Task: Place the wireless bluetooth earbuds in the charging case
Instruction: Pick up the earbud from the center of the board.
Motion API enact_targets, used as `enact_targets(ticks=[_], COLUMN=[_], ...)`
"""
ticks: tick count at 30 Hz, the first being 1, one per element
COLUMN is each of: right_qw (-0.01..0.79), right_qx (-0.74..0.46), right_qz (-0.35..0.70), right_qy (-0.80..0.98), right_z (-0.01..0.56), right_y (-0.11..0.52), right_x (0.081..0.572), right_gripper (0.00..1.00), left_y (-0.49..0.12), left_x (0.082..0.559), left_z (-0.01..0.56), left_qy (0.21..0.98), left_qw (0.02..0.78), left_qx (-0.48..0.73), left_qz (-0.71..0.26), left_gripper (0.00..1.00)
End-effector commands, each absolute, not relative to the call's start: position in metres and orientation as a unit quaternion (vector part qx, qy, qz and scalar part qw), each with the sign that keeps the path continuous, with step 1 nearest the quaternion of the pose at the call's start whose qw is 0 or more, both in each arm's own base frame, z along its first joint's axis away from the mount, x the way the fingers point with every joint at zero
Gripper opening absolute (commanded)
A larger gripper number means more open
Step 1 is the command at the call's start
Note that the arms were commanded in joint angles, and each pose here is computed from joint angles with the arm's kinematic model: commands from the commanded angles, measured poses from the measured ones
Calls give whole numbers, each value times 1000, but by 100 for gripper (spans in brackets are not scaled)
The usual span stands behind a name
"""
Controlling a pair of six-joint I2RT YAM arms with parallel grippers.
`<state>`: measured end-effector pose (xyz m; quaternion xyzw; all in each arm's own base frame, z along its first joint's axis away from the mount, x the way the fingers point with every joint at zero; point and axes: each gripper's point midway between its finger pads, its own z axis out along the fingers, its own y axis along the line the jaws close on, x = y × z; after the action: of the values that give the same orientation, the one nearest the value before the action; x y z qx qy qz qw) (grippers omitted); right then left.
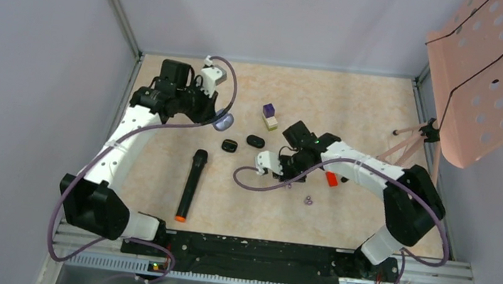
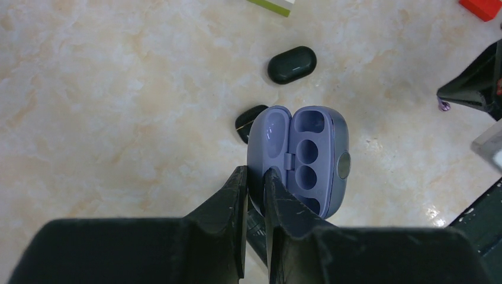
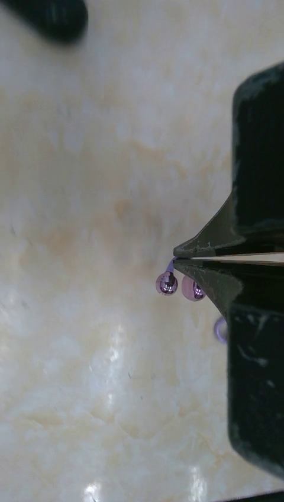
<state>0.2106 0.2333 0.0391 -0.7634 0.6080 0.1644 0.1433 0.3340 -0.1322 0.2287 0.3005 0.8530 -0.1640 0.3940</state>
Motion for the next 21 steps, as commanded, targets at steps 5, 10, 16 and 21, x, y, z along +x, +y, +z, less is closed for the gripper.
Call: enact_targets(ticks=[5, 10, 16, 21], right_qw=[495, 636, 723, 738], right_qx=[-706, -649, -608, -609], right_qz=[99, 75, 55, 45], right_qy=[496, 411, 325, 286], right_z=[249, 326, 370, 370], right_y=[303, 312, 323, 334], right_x=[282, 280, 267, 260], right_gripper=[0, 0, 0, 0], left_y=[-175, -204, -221, -229], left_x=[337, 331, 324, 315], left_z=[247, 258, 273, 281], left_qy=[841, 834, 825, 818], left_qw=[356, 346, 345, 340], left_qx=[330, 335, 336, 336], left_qz=[-240, -269, -297, -319], left_gripper=[0, 0, 0, 0])
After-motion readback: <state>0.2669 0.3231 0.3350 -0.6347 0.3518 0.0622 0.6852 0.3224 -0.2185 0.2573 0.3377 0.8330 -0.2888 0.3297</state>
